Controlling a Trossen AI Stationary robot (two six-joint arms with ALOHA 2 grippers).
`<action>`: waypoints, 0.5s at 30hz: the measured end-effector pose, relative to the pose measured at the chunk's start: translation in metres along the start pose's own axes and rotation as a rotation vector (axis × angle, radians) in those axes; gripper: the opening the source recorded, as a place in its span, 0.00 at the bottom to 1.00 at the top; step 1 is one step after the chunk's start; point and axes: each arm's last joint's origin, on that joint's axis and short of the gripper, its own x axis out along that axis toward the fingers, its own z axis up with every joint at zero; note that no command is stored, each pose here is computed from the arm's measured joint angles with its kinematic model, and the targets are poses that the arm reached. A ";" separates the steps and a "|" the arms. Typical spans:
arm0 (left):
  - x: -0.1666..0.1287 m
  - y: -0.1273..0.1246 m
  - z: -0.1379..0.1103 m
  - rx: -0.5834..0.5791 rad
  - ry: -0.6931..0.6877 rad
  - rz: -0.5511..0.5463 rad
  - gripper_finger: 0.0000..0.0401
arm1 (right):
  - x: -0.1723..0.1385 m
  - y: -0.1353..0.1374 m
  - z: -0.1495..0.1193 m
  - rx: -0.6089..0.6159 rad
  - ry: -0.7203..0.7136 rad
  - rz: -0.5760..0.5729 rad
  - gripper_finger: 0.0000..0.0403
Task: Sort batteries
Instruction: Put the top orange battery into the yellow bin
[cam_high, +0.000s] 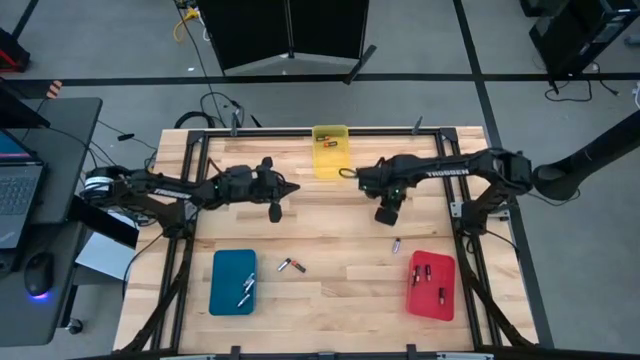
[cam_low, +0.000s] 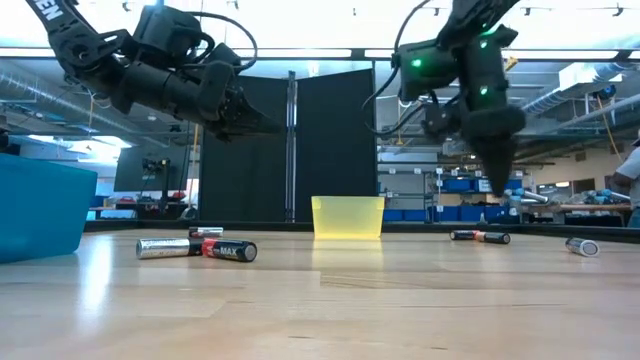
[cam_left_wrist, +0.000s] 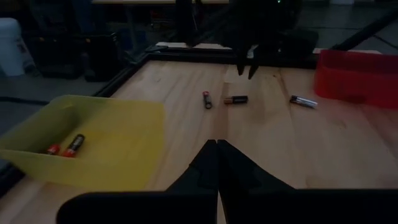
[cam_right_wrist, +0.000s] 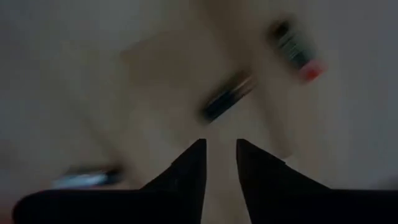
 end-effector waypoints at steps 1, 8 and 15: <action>0.000 0.002 0.000 -0.002 0.001 0.008 0.01 | 0.000 -0.004 0.003 -0.044 -0.023 -0.019 0.26; 0.000 0.012 -0.002 -0.003 0.016 0.040 0.01 | 0.006 -0.029 0.022 -0.282 -0.174 -0.025 0.27; -0.001 0.017 -0.005 -0.012 0.046 0.032 0.01 | 0.028 -0.052 0.022 -0.349 -0.226 -0.006 0.26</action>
